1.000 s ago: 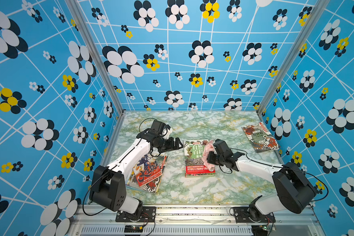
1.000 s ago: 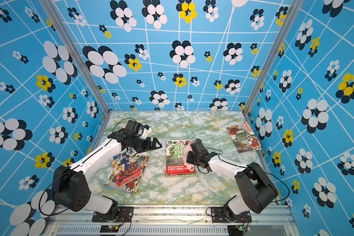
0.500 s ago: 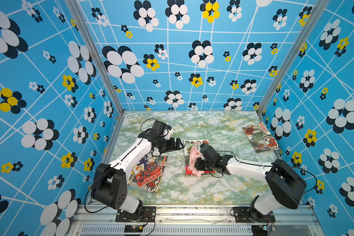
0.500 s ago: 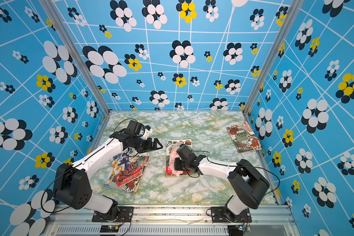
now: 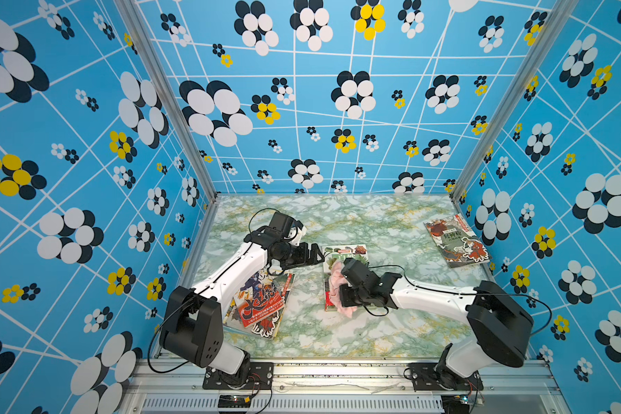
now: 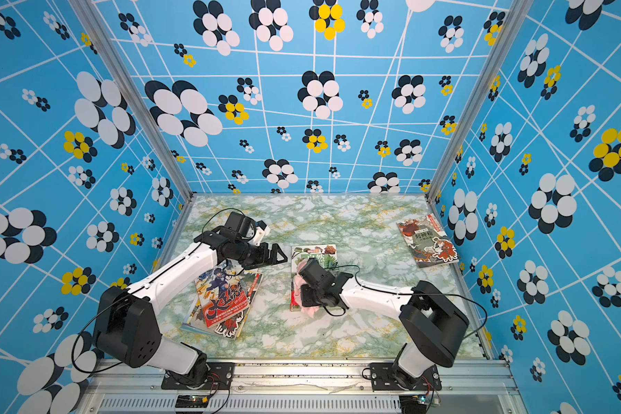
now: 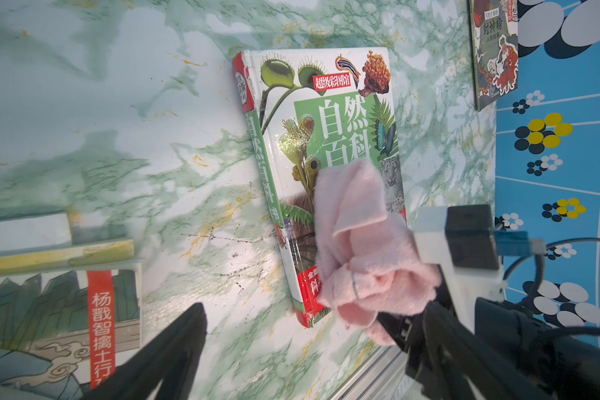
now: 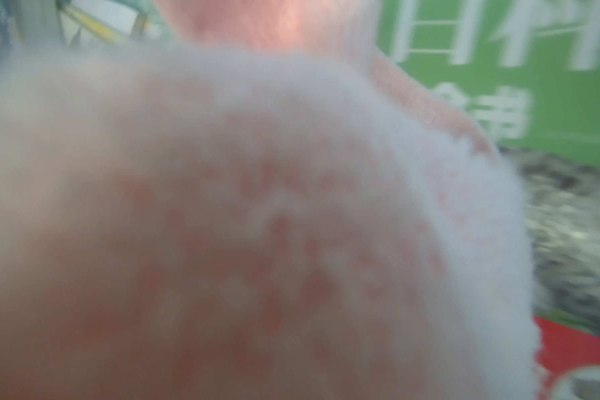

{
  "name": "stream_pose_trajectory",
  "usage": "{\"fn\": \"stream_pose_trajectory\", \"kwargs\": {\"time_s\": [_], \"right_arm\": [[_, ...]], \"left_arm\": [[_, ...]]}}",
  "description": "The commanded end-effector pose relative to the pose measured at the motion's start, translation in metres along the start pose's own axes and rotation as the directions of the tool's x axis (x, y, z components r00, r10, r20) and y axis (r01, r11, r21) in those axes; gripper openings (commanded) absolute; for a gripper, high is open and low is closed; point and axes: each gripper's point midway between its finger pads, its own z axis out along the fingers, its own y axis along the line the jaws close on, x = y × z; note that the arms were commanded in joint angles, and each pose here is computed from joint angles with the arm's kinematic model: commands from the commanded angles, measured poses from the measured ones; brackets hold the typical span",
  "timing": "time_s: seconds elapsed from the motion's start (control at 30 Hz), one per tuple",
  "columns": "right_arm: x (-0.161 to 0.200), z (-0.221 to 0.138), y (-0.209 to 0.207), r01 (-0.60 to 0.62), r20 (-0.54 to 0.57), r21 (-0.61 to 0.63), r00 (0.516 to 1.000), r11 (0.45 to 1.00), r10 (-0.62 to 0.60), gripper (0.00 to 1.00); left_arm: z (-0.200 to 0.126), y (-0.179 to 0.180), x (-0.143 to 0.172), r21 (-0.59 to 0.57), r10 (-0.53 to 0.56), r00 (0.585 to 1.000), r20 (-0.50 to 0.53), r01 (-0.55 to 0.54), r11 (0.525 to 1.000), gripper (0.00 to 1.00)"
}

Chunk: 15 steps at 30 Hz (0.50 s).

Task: Wipe the cover of the book
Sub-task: Wipe the dirt from the cover of the book.

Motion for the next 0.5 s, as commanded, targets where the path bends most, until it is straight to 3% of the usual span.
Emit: {"fn": "stream_pose_trajectory", "kwargs": {"time_s": [0.0,0.13,0.33,0.47], "right_arm": [[0.053,0.019,0.006,0.07,-0.22,-0.013,0.973,0.997,-0.071,0.0],[0.058,0.012,-0.021,0.067,-0.215,0.075,0.975,0.995,-0.05,0.0],[0.085,-0.017,-0.113,-0.127,-0.183,0.213,0.969,0.969,0.167,0.0],[0.089,-0.037,-0.132,-0.16,-0.124,0.258,0.972,0.953,0.197,0.0]], "left_arm": [[-0.001,-0.001,0.005,0.002,0.009,1.0,-0.006,-0.009,1.0,0.99],[-0.002,-0.002,0.006,0.0,0.012,1.0,-0.005,-0.012,1.0,0.99],[0.0,-0.003,0.006,0.011,0.008,1.0,-0.009,-0.008,1.0,0.99],[0.001,-0.005,0.006,0.022,0.002,1.0,-0.013,-0.002,1.0,0.99]]}}
